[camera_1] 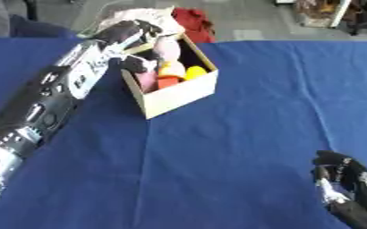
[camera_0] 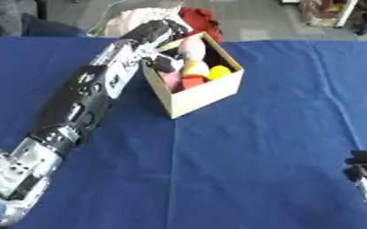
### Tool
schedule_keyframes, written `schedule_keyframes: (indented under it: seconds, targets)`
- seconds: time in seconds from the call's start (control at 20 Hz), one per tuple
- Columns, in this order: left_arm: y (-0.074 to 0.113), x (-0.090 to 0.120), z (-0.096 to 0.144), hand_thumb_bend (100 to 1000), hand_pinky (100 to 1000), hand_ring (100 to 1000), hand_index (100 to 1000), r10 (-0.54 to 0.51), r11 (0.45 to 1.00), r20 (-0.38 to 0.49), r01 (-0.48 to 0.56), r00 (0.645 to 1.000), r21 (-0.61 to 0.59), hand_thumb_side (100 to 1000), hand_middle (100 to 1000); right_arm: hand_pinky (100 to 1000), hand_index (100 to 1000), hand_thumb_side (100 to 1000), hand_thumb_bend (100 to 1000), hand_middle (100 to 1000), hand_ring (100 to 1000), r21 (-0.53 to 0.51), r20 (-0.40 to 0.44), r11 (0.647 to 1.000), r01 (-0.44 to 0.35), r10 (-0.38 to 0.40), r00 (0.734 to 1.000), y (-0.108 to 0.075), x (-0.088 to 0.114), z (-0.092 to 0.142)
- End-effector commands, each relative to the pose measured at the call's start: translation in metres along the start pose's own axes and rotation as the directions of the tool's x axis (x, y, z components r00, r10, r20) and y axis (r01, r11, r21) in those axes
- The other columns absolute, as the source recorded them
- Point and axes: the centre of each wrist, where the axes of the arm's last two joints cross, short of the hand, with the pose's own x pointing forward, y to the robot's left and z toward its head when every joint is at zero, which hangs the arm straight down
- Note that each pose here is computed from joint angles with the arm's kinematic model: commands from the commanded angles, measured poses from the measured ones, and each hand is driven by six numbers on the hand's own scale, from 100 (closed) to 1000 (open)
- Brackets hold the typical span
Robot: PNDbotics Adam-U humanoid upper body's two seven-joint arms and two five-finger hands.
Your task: Pick up objects on the table and place them in the box.
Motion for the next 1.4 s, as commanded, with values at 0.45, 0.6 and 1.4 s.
schedule_keyframes:
  seconds: [0.45,0.6,1.4]
  targets:
    - [0.084,-0.007,0.041,201,895,854,939,-0.012,0.971,0.097,-0.011,0.995,0.239,617,858,677,805,398,100,675,661,-0.024,0.012,0.999,-0.026,0.026,1.000,-0.010,0.004,0.000]
    - [0.104,-0.001,0.064,169,874,832,923,0.026,0.942,0.164,-0.079,0.986,0.325,575,830,677,805,392,100,675,661,-0.031,0.013,0.999,-0.030,0.030,0.999,-0.011,0.004,0.000]
    - [0.044,0.010,0.181,100,790,726,834,0.441,0.706,0.297,-0.531,0.847,0.469,641,691,675,802,376,100,672,659,-0.076,0.020,0.996,-0.040,0.042,0.999,-0.016,0.005,0.002]
